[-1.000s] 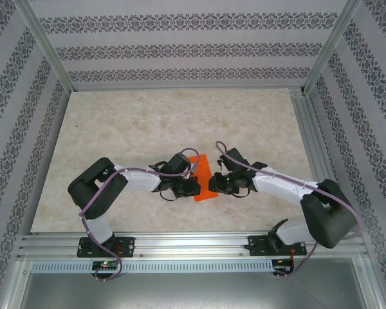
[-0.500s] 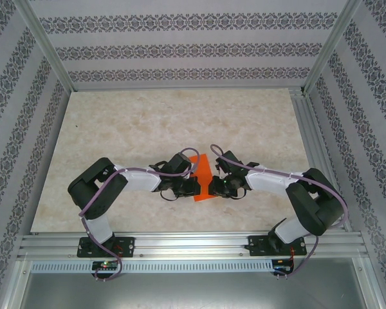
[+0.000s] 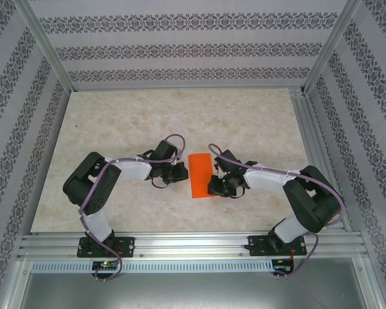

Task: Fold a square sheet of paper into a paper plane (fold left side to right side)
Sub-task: First fold the square sheet of paper in half at the center of the table.

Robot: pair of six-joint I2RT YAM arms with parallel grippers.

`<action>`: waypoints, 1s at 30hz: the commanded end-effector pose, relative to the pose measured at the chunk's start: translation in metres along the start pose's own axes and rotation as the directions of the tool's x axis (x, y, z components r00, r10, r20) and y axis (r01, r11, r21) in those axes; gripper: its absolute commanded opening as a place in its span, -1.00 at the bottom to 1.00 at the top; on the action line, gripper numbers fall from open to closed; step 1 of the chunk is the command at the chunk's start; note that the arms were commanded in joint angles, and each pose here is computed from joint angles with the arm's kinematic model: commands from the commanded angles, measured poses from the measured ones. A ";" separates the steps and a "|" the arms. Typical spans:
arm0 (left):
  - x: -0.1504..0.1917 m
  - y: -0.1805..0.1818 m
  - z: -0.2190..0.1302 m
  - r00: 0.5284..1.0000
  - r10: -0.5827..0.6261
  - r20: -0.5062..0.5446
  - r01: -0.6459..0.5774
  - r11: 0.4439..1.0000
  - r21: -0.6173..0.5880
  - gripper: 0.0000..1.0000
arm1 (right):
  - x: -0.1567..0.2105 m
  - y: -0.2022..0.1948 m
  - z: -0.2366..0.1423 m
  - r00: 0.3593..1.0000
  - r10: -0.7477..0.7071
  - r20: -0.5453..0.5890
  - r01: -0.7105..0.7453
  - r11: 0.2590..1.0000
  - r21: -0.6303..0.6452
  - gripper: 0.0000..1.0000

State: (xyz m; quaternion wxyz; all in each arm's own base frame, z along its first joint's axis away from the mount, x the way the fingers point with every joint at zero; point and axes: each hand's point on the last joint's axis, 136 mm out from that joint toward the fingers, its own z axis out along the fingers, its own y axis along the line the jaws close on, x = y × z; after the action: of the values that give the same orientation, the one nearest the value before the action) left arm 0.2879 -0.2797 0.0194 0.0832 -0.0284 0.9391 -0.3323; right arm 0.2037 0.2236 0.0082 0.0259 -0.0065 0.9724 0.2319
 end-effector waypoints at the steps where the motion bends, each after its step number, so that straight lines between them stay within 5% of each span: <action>1: -0.017 -0.001 -0.010 0.998 0.045 0.047 -0.044 0.999 -0.019 -0.76 | 0.026 -0.045 0.015 0.996 0.039 -0.078 -0.024 0.984 0.175 -0.60; 12: 0.017 -0.068 -0.026 0.979 0.202 0.028 -0.204 0.964 0.171 -0.78 | 0.023 -0.045 0.014 0.997 0.033 -0.075 -0.018 0.982 0.186 -0.59; 30: 0.022 -0.052 0.030 0.976 0.212 -0.043 -0.207 0.974 0.096 -0.79 | 0.025 -0.051 0.014 0.995 0.027 -0.094 -0.006 0.976 0.216 -0.59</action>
State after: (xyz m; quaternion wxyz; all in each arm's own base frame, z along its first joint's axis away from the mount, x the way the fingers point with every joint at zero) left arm 0.2600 -0.3325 0.0208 0.0678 0.0633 0.9253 -0.3677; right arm 0.2039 0.2237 0.0082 0.0156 -0.0085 0.9746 0.2234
